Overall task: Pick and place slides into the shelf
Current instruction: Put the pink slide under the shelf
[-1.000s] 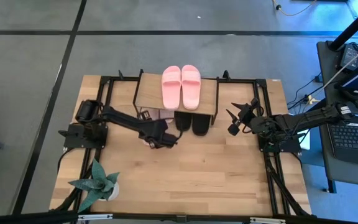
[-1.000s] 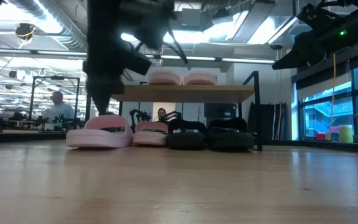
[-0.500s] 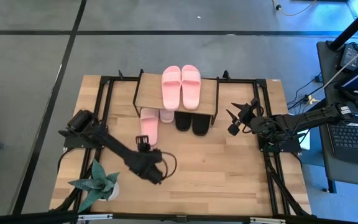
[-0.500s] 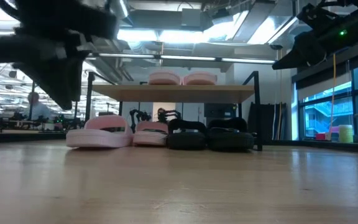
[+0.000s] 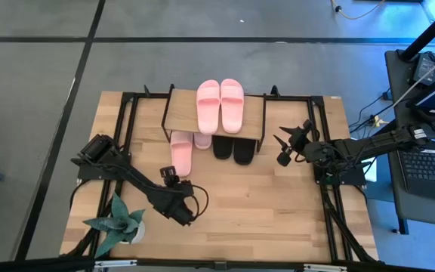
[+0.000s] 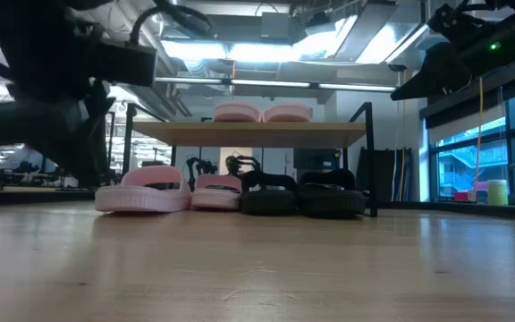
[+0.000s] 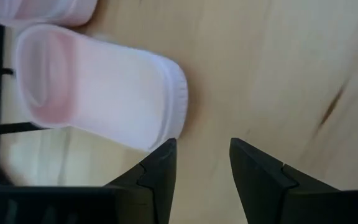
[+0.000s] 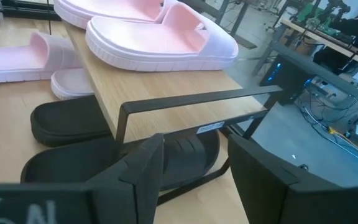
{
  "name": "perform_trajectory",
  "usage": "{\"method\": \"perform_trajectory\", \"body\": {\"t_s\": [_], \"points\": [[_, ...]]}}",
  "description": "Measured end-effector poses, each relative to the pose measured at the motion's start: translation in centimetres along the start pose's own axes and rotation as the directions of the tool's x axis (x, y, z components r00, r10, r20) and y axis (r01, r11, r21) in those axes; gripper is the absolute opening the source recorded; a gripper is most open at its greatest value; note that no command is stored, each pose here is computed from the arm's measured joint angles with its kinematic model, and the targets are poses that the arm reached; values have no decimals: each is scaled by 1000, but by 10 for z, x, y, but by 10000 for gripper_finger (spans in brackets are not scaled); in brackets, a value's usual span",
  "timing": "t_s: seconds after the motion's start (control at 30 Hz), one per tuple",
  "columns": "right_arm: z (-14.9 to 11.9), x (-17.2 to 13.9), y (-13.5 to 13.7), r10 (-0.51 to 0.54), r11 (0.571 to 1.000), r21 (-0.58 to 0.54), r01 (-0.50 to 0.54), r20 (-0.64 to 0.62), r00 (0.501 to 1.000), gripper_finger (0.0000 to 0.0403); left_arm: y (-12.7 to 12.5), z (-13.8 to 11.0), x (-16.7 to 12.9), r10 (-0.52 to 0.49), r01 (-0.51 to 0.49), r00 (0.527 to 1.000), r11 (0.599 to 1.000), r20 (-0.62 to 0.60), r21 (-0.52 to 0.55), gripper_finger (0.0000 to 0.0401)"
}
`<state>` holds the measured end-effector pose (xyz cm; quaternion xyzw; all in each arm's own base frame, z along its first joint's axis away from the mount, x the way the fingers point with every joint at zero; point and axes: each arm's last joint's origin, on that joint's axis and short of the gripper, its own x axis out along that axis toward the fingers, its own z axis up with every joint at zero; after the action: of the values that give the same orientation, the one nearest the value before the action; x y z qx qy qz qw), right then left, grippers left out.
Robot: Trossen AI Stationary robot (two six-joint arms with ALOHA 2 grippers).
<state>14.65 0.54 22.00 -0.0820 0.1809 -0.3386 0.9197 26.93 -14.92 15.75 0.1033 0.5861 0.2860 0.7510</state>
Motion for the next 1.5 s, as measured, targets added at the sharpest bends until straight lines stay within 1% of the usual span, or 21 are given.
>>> {"method": "perform_trajectory", "body": {"t_s": [0.1,0.23,0.4,0.5,0.63,0.73,0.83,0.97,1.07,1.23,1.5], "points": [[0,0,0,0,1000,0,0,0,1000,181,-2,0,6,-10,10,999,1000,31,7,141],[0,0,0,-1,1000,-1,1,0,1000,181,-3,-4,14,15,-18,997,999,73,48,141],[0,0,0,-1,1000,-3,1,0,1000,181,-3,-6,19,45,-50,995,997,88,55,141],[0,0,0,-1,1000,-5,1,0,1000,181,-3,-5,19,56,-67,992,993,110,94,141],[0,0,0,-2,1000,-5,2,0,1000,181,-8,-6,27,72,-84,993,987,93,135,141],[0,0,0,-2,1000,-5,2,0,1000,181,-16,-9,40,107,-118,992,978,69,172,141],[0,0,0,-2,1000,-6,2,0,1000,181,-23,-12,48,156,-168,985,964,74,206,141],[0,0,0,-2,1000,-6,2,0,1000,181,-26,-16,50,168,-180,983,958,73,223,141],[0,0,0,-2,1000,-5,2,0,1000,181,-23,-17,47,191,-202,979,956,72,214,141],[0,0,0,-2,1000,-3,2,0,1000,181,-14,-19,49,253,-251,967,937,21,242,141],[0,0,0,-2,1000,-2,2,0,1000,181,-6,-11,55,292,-293,956,931,35,217,141]]}}
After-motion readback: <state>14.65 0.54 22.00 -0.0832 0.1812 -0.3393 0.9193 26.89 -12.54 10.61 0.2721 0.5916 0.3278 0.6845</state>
